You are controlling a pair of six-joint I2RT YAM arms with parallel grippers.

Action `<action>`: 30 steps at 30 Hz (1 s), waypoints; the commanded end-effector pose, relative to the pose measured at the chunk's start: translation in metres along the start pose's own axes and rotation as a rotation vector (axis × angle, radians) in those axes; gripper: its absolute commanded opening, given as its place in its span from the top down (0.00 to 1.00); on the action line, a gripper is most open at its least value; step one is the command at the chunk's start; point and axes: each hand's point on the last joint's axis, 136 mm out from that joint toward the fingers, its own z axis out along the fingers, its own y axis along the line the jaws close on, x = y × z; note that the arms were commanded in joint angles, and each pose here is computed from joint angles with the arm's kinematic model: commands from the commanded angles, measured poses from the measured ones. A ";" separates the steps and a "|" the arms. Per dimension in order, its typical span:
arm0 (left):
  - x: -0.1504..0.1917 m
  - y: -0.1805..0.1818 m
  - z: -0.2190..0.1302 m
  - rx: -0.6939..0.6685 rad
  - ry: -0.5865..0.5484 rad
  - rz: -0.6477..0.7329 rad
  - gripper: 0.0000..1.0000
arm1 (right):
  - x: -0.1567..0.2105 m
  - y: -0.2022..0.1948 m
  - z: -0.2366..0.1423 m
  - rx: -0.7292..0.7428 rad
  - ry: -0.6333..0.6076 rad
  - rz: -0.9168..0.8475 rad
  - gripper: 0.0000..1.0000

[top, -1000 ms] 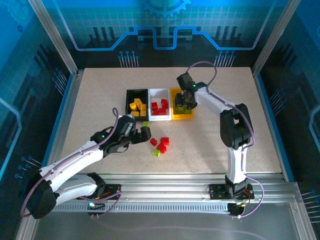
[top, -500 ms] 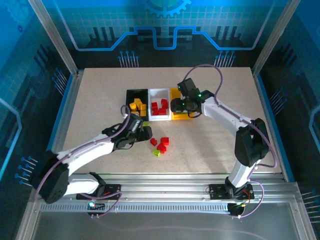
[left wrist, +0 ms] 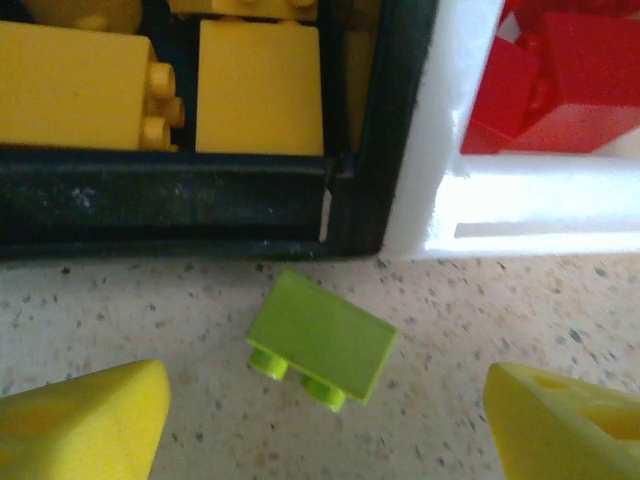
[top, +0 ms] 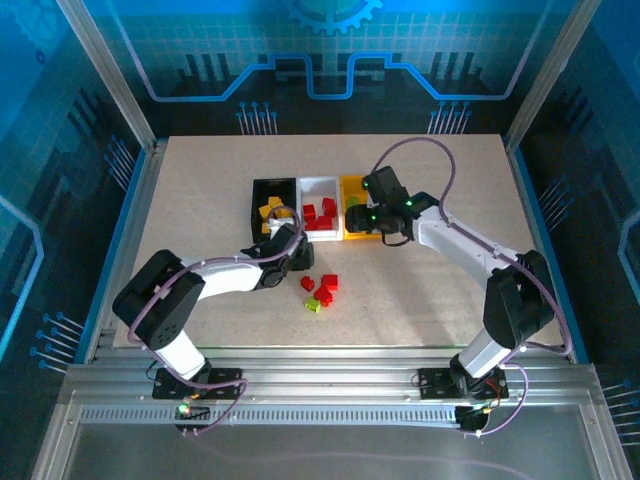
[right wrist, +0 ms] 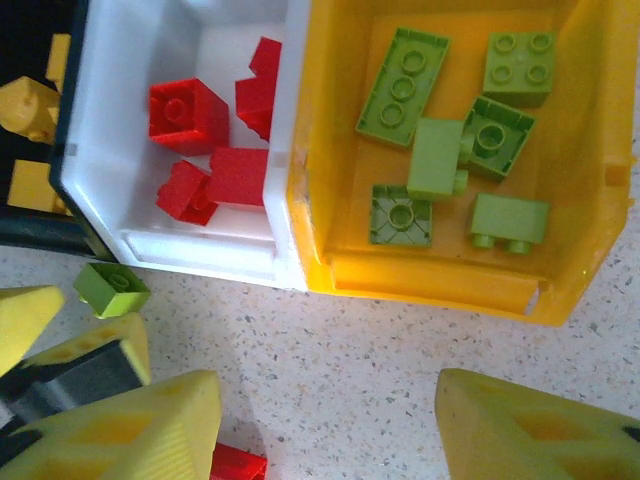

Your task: Sort the legos into containers by color

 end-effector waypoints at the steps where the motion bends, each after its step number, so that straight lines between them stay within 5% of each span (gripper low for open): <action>1: -0.020 0.002 0.008 -0.040 -0.089 0.016 0.19 | -0.007 0.000 -0.012 -0.022 -0.040 0.020 0.40; 8: -0.018 0.005 0.022 -0.066 -0.120 0.030 0.32 | -0.012 0.001 -0.022 -0.030 -0.068 0.018 0.40; 19: -0.016 0.002 0.010 -0.019 -0.123 0.015 0.65 | -0.013 -0.006 -0.028 -0.022 -0.084 0.027 0.40; 30: -0.020 -0.047 -0.068 0.143 -0.051 0.019 0.68 | -0.004 -0.037 -0.041 0.010 -0.115 0.099 0.40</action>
